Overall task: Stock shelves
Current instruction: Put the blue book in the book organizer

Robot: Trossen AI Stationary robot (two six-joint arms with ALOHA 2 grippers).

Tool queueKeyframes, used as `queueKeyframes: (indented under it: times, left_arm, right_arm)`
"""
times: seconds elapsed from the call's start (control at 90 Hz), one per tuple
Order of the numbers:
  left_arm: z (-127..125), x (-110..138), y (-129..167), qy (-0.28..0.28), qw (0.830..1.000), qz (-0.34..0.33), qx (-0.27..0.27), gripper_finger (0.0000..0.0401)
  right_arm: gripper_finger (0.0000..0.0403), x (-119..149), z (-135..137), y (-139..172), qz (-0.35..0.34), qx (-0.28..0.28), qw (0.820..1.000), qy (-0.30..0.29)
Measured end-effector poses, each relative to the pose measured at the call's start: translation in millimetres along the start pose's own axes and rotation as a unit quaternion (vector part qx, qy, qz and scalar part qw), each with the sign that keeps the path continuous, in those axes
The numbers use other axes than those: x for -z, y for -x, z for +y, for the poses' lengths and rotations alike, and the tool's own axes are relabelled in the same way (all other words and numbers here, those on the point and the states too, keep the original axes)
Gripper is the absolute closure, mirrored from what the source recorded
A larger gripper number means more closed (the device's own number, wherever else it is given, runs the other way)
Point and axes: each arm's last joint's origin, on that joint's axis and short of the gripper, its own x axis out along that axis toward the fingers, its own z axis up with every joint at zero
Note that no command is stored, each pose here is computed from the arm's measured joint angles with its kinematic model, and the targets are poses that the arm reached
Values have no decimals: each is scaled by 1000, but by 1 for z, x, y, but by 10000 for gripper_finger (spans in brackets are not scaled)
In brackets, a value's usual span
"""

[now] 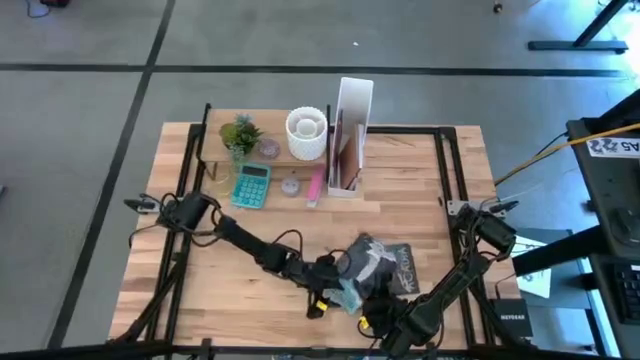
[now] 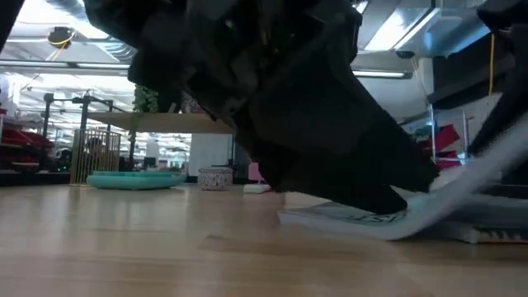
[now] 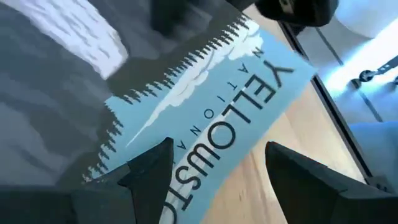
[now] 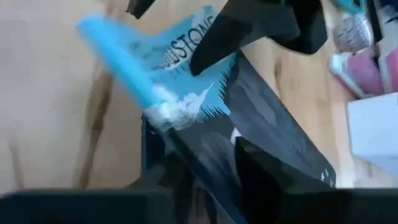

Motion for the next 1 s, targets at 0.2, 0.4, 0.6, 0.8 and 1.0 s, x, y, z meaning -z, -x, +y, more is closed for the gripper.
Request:
queueKeyframes:
  times: [0.2,0.4,0.6,0.8,1.0]
  left_arm:
    - [-31,-15,25,-55,998,-32,-30,166]
    - [-102,-52,105,-156,972,-127,-121,166]
    - [-159,-53,177,-211,913,-210,-278,166]
    - [-178,-33,192,-204,896,-221,-327,166]
    - [-168,-13,184,-166,906,-212,-327,166]
  right_arm:
    - [388,-6,-1,5,-6,0,998,-70]
    - [398,-22,-7,1,-125,83,975,-164]
    - [401,-44,-38,12,-275,226,901,-248]
    - [401,-64,-88,15,-287,272,862,-318]
    - [402,-77,-130,-9,-261,320,839,-354]
